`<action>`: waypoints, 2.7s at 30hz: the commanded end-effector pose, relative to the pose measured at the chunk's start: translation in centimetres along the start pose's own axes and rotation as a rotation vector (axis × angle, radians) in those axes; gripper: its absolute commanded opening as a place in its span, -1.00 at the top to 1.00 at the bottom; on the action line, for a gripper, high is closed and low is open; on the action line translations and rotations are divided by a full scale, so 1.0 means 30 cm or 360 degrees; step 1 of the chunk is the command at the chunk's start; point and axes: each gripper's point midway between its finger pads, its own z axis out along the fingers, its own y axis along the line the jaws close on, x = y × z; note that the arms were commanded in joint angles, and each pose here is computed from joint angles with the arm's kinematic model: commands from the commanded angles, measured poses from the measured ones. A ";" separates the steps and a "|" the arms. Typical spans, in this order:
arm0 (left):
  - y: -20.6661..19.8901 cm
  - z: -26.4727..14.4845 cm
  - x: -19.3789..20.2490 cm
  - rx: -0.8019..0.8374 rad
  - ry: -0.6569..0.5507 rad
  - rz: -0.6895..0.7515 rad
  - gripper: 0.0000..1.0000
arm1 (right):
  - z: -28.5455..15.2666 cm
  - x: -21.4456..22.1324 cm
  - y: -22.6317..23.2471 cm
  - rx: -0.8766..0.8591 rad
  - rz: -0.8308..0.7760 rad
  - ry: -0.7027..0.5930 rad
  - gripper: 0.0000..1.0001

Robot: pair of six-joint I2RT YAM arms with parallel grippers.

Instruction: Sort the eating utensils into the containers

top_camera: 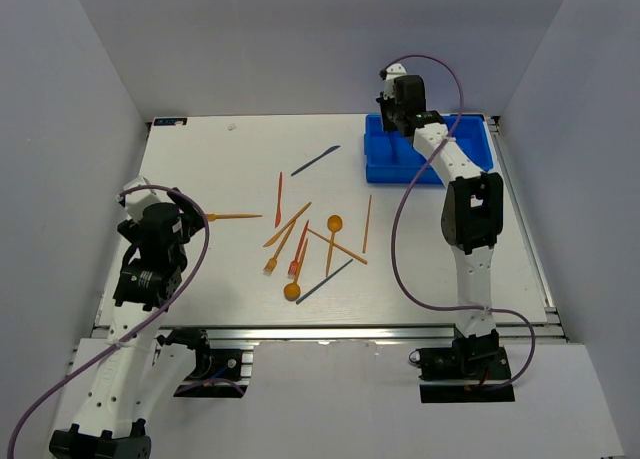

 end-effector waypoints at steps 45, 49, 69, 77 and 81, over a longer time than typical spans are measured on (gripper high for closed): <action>-0.015 -0.037 -0.028 0.0107 -0.0062 -0.0039 -0.96 | -0.533 0.561 0.420 0.0362 0.0516 0.0562 -0.15; -0.014 -0.040 -0.031 0.0113 -0.0068 -0.0044 -0.96 | -0.535 0.651 0.458 0.0345 0.0494 0.0666 -0.12; -0.023 -0.036 -0.024 0.0127 -0.0054 -0.0037 -0.96 | -0.531 0.895 0.497 0.0285 0.0472 0.0935 1.00; -0.020 -0.034 -0.023 0.0120 -0.0056 -0.0036 -0.96 | -0.553 0.562 0.524 -0.0042 0.0139 0.0569 1.00; -0.021 -0.036 -0.027 0.0123 -0.0061 -0.0040 -0.96 | -0.583 0.332 0.500 -0.0163 -0.0048 0.0239 1.00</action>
